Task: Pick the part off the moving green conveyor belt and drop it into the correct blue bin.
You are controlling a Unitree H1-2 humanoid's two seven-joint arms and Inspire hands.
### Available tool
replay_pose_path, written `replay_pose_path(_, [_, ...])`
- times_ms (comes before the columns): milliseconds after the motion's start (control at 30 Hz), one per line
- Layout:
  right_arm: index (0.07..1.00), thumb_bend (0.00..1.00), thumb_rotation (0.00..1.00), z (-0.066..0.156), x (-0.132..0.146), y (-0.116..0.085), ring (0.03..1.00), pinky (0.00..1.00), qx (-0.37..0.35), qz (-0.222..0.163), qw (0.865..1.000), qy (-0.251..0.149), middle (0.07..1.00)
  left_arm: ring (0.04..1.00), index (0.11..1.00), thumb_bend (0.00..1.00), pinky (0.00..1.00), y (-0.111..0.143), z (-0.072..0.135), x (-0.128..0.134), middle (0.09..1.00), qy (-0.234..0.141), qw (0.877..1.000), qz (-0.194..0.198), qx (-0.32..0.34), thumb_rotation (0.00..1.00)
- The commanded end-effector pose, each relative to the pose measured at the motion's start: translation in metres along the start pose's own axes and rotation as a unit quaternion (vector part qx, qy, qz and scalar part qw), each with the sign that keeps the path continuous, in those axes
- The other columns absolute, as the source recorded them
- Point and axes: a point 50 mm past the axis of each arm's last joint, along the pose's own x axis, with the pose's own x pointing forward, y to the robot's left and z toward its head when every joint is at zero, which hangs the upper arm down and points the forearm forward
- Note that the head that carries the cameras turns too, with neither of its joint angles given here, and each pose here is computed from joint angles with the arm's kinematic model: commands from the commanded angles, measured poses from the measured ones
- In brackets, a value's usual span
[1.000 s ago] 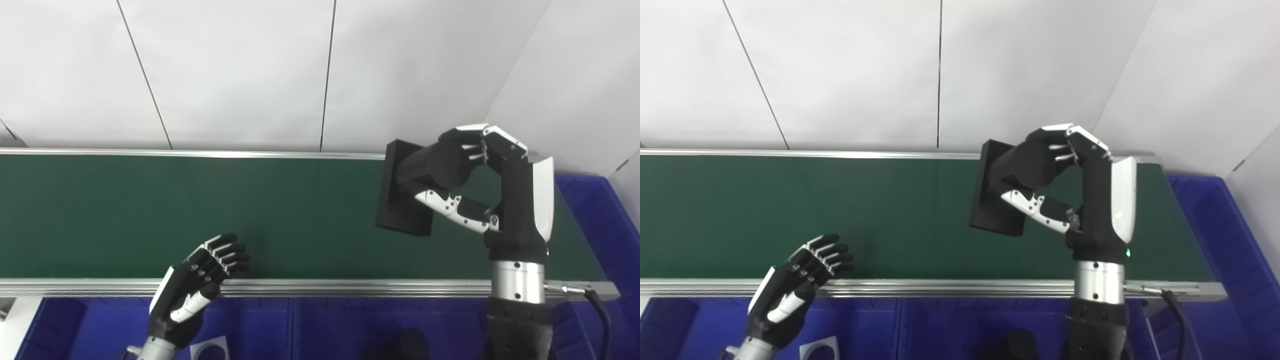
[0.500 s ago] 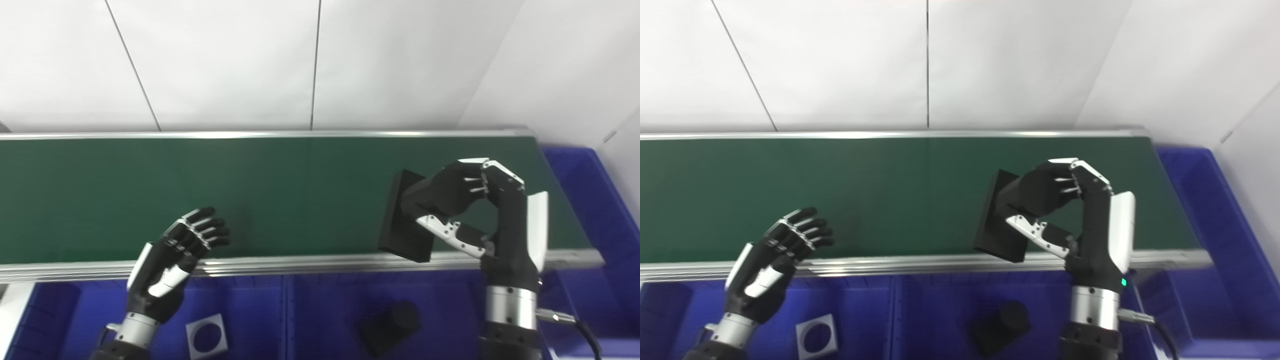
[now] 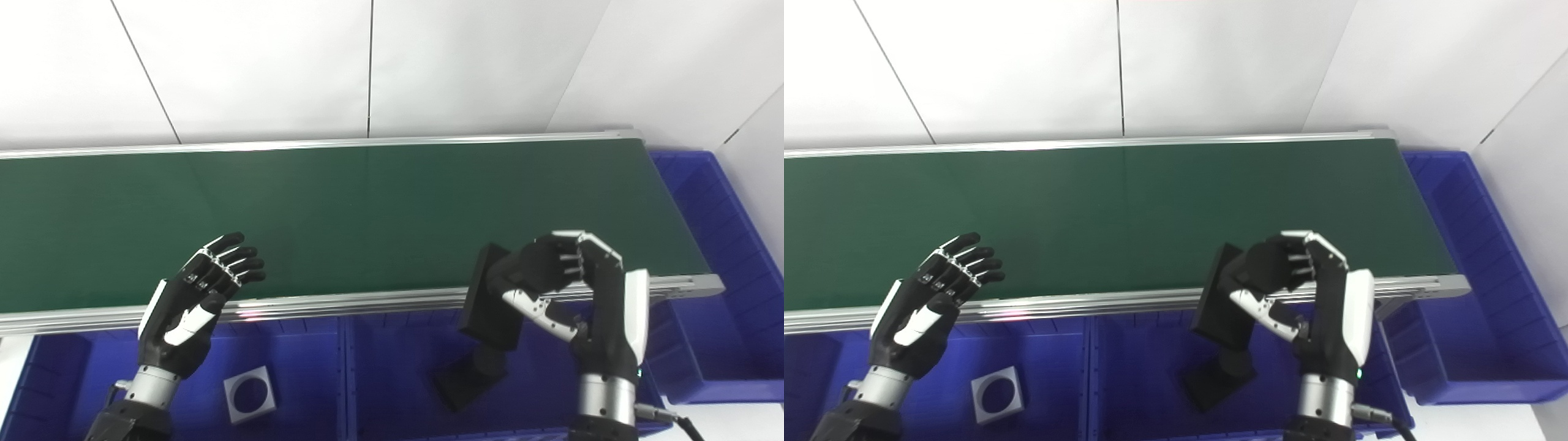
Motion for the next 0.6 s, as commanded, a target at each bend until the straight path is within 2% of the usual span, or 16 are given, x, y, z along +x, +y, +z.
replay_pose_path(0, [0.503,0.5,0.0,0.004,-0.005,-0.003,0.455,0.35,0.015,-0.026,0.999,-0.02,0.519,0.679,0.754,0.8,0.66,0.0,0.018,0.008,0.701,-0.03,0.999,-0.019,0.012,0.38])
replay_pose_path(133, [0.5,0.5,0.0,-0.007,-0.01,-0.002,0.455,0.35,0.011,-0.037,0.999,0.01,0.518,0.68,0.752,0.8,0.66,0.0,0.022,0.007,0.701,-0.029,0.999,-0.017,0.014,0.38])
replay_pose_path(567, [0.506,0.5,0.0,-0.044,-0.021,-0.007,0.45,0.35,0.0,-0.068,0.996,0.06,0.509,0.674,0.751,0.82,0.65,0.004,0.025,0.007,0.697,-0.027,0.999,-0.017,0.015,0.39])
